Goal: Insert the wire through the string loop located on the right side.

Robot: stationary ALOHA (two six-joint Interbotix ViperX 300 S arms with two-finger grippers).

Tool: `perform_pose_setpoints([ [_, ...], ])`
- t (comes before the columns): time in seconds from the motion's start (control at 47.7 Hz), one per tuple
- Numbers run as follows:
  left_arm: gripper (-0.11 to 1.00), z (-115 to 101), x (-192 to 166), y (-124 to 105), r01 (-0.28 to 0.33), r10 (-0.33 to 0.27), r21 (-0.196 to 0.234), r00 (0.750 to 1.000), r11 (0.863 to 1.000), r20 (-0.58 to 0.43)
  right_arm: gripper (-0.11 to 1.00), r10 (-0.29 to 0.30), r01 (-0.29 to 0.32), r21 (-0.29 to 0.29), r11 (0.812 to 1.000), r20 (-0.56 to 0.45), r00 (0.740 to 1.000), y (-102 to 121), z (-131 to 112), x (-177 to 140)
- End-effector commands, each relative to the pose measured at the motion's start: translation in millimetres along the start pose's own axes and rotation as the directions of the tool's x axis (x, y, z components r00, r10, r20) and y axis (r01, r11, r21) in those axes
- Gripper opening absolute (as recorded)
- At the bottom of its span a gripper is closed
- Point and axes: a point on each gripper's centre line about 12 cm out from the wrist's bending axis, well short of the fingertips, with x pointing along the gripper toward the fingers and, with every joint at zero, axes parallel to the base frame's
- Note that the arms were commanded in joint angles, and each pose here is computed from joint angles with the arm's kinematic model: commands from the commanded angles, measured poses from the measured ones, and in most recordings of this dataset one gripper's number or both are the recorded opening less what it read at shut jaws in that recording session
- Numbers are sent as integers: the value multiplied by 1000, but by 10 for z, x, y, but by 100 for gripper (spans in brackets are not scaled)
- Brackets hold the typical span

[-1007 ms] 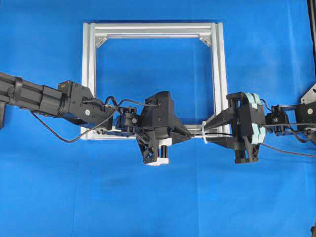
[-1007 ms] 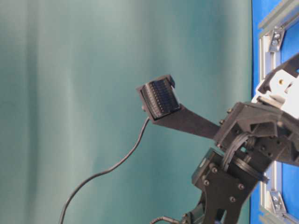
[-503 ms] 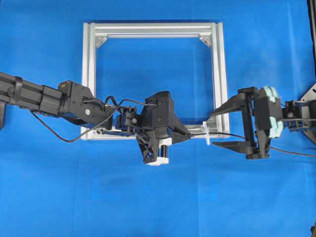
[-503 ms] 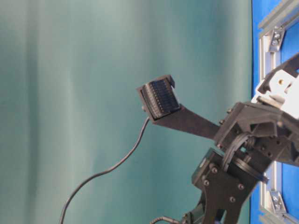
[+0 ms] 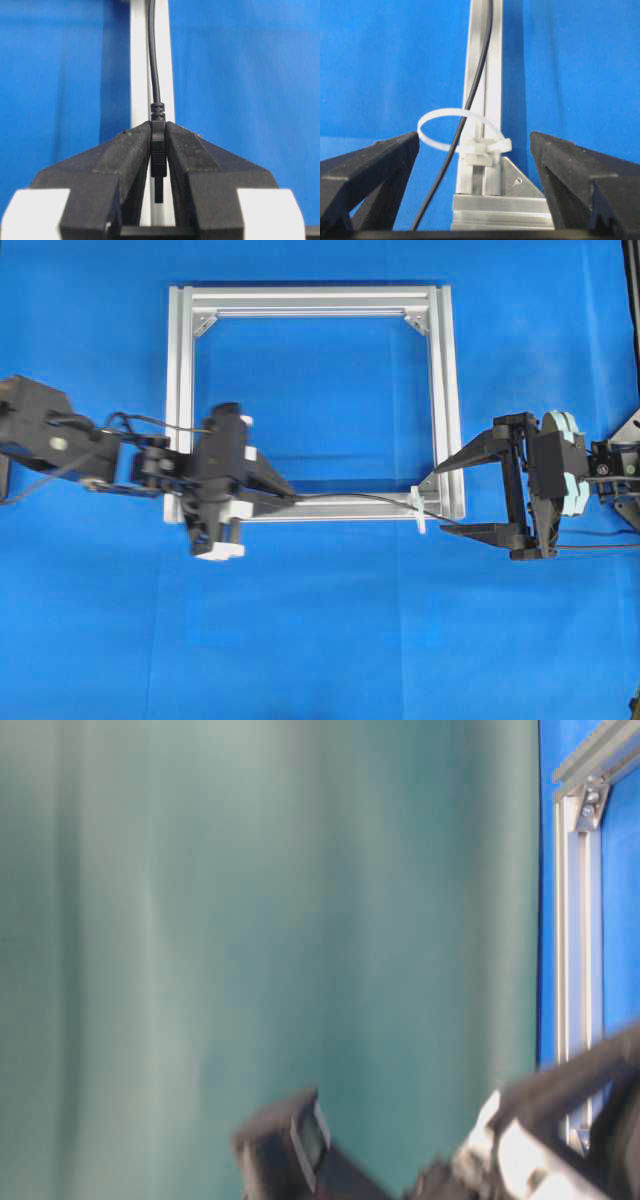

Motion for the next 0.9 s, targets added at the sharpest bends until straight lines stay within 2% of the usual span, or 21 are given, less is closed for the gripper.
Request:
perform_pose_setpoints([
  [0.0, 8, -12, -238, 9, 3, -3, 1, 1000, 1000, 24, 91, 5, -5, 2, 1000, 25, 1000, 15, 61, -2],
  [0.231, 8, -331, -698, 64, 0, 0, -4, 1000, 1000, -5, 91, 5, -5, 1, 1000, 24, 1000, 15, 58, 0],
  [0.441, 8, -477, -997, 84, 4, -4, -6, 1000, 1000, 9, 91, 5, -5, 0, 1000, 24, 1000, 15, 58, 0],
  [0.608, 8, -588, -1087, 48, 21, -21, 2, 1000, 1000, -10, 91, 5, -5, -2, 1000, 27, 1000, 15, 62, -1],
  [0.881, 8, -573, -1025, 22, 27, -26, 19, 999, 999, -28, 91, 5, -5, -3, 1000, 27, 1000, 15, 62, -1],
])
